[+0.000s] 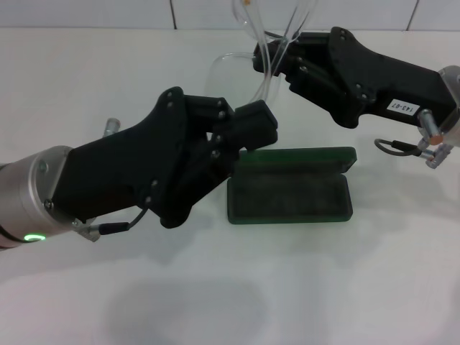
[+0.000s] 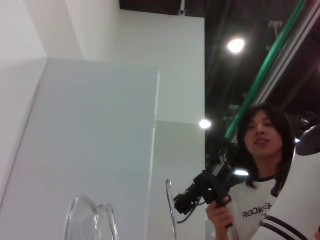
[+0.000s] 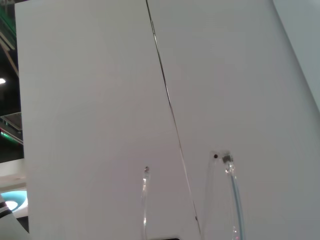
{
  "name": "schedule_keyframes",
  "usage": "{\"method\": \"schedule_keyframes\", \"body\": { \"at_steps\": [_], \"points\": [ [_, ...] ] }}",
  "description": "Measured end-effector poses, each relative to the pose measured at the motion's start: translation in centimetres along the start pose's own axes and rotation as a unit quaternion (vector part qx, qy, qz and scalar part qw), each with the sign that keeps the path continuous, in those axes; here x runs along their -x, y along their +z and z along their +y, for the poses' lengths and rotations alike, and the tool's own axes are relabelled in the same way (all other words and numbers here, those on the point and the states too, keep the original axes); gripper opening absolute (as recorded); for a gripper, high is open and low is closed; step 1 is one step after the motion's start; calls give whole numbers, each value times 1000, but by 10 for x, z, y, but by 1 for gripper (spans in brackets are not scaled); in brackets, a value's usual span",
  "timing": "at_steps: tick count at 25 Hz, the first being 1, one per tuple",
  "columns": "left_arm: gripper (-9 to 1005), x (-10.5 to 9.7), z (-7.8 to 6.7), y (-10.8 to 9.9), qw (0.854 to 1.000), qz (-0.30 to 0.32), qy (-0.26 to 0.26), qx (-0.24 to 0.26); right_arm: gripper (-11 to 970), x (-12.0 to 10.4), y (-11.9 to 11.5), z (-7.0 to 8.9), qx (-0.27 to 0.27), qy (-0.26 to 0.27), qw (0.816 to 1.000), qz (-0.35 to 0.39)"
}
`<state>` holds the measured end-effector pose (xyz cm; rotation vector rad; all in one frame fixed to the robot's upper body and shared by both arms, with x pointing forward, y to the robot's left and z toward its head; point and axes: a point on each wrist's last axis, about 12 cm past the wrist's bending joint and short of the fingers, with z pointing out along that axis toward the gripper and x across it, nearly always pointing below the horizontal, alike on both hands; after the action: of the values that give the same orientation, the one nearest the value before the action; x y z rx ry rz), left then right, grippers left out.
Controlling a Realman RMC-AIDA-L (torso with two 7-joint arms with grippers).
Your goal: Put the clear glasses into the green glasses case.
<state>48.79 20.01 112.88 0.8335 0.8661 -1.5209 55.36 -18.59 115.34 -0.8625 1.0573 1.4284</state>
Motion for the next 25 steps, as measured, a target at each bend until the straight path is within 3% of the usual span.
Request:
{"method": "schedule_keyframes", "body": {
  "at_steps": [25],
  "points": [
    [43, -5, 9, -5, 998, 19, 9, 55, 84, -18, 19, -3, 9, 19, 998, 65]
  ]
}}
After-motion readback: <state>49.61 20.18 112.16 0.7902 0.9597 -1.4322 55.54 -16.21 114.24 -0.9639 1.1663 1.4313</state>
